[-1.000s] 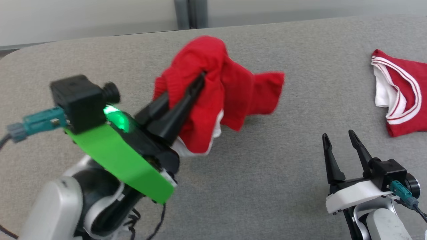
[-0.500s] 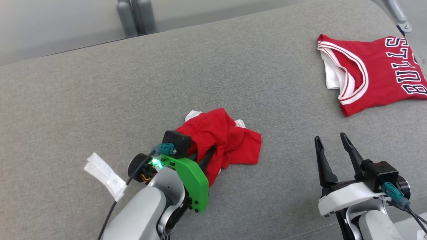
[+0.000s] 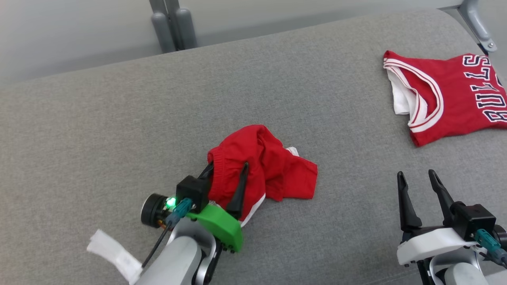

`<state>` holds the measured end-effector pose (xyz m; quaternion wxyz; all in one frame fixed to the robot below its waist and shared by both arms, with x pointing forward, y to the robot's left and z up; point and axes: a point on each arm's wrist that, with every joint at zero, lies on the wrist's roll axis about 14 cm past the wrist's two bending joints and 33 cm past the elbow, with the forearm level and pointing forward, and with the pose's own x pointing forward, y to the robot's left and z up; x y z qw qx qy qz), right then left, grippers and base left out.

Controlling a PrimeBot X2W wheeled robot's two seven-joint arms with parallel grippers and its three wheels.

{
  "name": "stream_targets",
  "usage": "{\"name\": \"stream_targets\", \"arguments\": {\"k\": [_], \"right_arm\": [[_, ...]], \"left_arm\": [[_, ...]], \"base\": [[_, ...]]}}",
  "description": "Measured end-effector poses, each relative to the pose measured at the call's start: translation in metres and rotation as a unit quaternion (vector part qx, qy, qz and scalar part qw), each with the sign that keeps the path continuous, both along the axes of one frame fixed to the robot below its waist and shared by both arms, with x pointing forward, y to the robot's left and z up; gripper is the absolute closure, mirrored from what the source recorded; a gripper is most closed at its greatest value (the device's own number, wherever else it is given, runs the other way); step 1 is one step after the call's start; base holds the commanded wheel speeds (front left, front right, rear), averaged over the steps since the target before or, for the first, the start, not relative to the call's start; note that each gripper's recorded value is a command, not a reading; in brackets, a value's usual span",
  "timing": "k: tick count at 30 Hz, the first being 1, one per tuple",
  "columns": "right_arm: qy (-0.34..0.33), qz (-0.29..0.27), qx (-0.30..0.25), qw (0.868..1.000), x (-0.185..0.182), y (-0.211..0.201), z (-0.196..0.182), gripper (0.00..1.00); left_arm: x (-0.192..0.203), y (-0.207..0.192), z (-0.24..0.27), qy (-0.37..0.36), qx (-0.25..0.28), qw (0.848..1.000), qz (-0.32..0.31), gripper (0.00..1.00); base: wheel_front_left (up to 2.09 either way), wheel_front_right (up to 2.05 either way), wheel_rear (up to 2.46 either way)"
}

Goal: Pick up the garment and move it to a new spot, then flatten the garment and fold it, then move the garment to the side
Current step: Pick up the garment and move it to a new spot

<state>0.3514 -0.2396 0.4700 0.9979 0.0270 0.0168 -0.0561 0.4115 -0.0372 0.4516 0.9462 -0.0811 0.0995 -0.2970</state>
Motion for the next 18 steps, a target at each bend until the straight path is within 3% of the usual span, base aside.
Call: {"name": "stream_targets", "arguments": {"k": [8,13,18], "right_arm": [[-0.024,0.024,-0.007,0.999,-0.001,0.015,0.014,0.0],[-0.033,0.042,-0.01,0.999,-0.004,0.025,0.02,0.0],[-0.052,0.052,-0.013,0.997,-0.004,0.032,0.032,0.0]], "left_arm": [[-0.028,0.08,0.024,-0.047,-0.013,0.99,0.133,0.0],[-0.048,0.143,0.038,-0.067,-0.018,0.97,0.232,0.0],[-0.071,0.191,0.033,-0.072,0.011,0.956,0.284,0.0]], "base": [[0.0,0.0,0.0],[0.0,0.0,0.0],[0.0,0.0,0.0]]}}
